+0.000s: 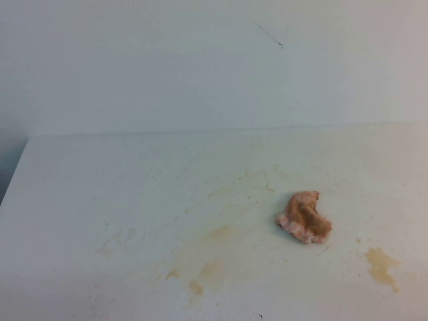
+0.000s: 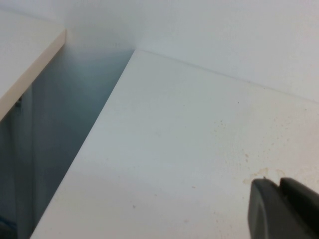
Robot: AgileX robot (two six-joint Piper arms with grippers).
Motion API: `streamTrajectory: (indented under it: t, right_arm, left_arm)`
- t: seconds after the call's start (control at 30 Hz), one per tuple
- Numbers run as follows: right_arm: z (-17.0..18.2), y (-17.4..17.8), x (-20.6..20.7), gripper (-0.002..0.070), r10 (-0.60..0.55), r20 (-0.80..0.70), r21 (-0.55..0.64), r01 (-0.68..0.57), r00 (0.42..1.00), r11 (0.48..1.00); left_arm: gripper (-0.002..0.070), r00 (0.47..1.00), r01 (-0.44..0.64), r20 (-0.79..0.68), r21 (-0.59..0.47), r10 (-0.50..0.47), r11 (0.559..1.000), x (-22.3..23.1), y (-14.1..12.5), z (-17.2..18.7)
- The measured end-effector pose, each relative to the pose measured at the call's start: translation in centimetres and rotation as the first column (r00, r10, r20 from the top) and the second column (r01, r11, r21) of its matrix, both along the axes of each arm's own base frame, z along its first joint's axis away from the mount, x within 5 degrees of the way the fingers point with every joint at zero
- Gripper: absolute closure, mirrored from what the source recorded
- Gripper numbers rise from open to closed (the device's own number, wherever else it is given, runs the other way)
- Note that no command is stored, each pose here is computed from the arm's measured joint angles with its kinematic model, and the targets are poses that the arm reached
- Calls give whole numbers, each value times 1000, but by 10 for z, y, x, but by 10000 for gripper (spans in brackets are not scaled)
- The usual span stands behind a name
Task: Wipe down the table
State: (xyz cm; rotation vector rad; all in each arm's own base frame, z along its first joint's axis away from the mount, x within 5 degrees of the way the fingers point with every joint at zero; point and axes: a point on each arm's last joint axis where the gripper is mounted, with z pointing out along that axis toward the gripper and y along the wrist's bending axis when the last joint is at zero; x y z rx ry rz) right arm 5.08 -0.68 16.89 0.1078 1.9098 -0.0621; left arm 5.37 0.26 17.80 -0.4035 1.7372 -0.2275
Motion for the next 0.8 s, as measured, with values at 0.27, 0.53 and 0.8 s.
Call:
streamTrajectory:
  t: [0.27,0.53,0.8]
  right_arm:
    - [0,0,0,678,8,-5,-8,-8,1000,1000]
    - [0,0,0,678,17,-8,-34,-18,1000,999]
    - [0,0,0,678,17,-8,-34,-18,1000,999]
  left_arm:
    - [675,1000,0,0,0,0,1000,0,0,0]
    - [675,1000,0,0,0,0,1000,0,0,0]
    - [675,1000,0,0,0,0,1000,0,0,0]
